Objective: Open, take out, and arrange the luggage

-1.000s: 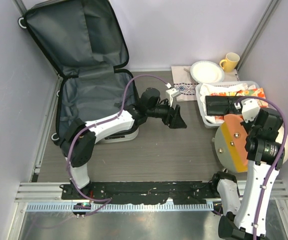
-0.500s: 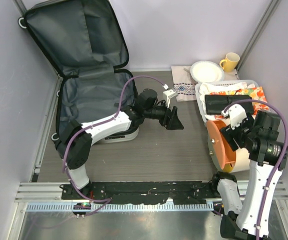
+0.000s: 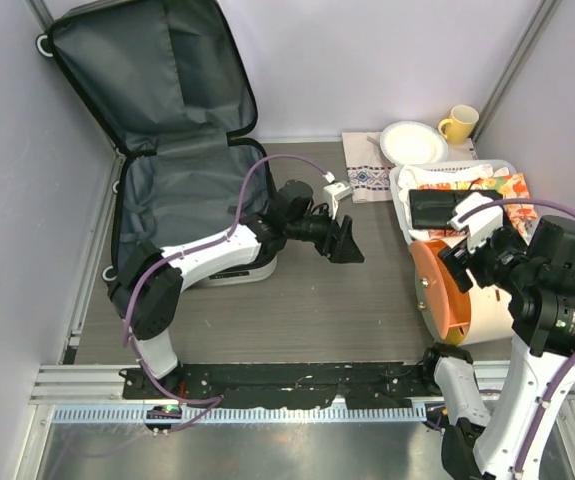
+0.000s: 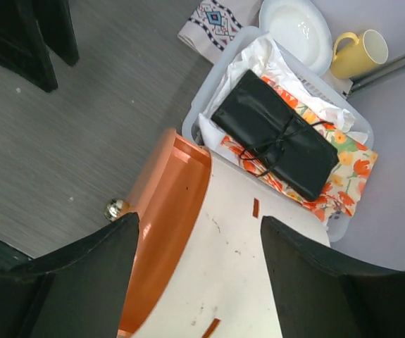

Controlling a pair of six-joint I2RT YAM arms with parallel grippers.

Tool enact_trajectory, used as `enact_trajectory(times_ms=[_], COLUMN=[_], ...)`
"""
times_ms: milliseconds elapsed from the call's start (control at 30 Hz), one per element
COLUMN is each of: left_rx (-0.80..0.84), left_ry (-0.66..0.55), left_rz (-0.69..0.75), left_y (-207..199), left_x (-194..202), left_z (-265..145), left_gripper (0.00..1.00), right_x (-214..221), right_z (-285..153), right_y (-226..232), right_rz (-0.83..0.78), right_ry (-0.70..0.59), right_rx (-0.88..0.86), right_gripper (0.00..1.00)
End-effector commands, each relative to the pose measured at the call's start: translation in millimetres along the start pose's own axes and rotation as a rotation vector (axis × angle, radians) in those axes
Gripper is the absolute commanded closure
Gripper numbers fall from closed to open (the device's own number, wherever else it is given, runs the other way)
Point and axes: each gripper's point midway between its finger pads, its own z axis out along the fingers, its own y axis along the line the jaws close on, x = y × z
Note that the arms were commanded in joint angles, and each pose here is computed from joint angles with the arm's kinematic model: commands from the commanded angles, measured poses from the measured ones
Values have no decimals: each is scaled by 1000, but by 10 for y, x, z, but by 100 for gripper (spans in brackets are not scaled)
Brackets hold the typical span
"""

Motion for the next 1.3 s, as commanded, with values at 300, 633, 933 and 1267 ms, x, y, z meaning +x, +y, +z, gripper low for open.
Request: enact_trajectory(times_ms=[300, 633, 933, 1267], left_rx=[10, 17, 18, 6], left_ry=[-53, -61, -68, -50], left_rz=[51, 42, 20, -11], left_y=[-225, -248, -295, -301], left_x=[-142, -72, -75, 40], left_z=[-289, -377, -433, -494], left_gripper=[34, 33, 33, 32], right_x=[168, 1044, 2022, 2543], right_z=[171, 18, -13, 143], right_y=[-1177, -1506, -1596, -1185], right_rz=[430, 530, 450, 384], right_ry=[233, 451, 657, 714], right_rx=[366, 321, 211, 85], right_gripper=[30, 29, 30, 30])
